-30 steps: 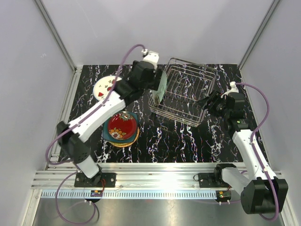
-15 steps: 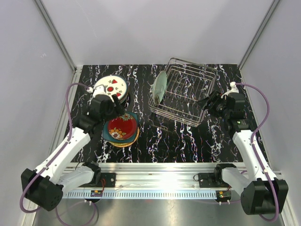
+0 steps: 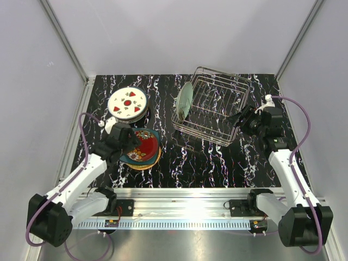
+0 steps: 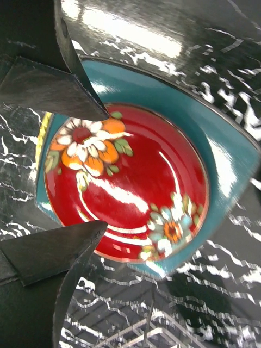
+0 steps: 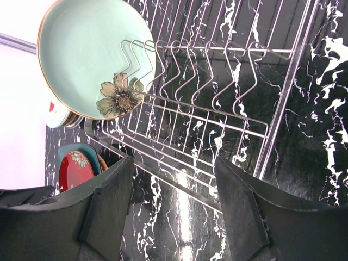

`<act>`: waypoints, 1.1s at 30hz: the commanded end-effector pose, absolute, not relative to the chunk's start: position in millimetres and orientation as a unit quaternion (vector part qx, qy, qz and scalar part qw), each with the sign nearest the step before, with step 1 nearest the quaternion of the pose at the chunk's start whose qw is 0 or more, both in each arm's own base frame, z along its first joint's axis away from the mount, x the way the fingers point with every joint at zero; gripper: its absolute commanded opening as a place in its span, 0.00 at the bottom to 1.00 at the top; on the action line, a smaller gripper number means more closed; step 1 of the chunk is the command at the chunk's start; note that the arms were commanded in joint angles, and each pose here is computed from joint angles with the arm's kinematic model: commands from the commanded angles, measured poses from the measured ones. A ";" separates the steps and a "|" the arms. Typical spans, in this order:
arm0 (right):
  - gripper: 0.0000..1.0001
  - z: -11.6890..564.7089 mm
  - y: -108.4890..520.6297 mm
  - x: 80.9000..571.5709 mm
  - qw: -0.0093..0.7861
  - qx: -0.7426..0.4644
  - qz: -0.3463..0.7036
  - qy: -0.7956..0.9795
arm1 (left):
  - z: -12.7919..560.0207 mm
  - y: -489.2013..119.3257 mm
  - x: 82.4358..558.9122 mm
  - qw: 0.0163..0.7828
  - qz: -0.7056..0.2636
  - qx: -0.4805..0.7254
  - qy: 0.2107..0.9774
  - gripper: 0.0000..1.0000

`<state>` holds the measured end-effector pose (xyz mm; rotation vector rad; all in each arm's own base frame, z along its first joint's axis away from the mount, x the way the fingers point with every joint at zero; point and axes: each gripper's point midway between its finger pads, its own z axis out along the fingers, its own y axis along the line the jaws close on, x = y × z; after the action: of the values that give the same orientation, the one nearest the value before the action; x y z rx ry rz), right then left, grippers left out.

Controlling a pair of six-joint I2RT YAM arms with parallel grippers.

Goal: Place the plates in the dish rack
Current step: Grab a plate with the left arm

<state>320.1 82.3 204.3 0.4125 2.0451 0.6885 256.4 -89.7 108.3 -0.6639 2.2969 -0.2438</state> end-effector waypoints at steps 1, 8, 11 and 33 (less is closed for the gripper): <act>0.69 214.0 86.9 323.9 0.467 0.155 0.294 0.820 | 112.7 -85.5 262.3 0.382 -0.107 -0.293 0.870 0.76; 0.69 211.5 87.2 324.4 0.464 0.156 0.294 0.821 | 98.4 -84.8 253.6 0.371 -0.113 -0.296 0.873 0.76; 0.68 211.4 86.7 324.7 0.463 0.156 0.294 0.821 | 94.1 -85.0 251.7 0.369 -0.119 -0.300 0.872 0.75; 0.68 207.7 86.0 325.7 0.460 0.159 0.291 0.824 | 68.0 -91.2 244.7 0.358 -0.157 -0.324 0.862 0.47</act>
<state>320.7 84.3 198.1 0.4137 2.0672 0.6982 240.2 -85.4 62.4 -0.8128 2.2690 -0.3310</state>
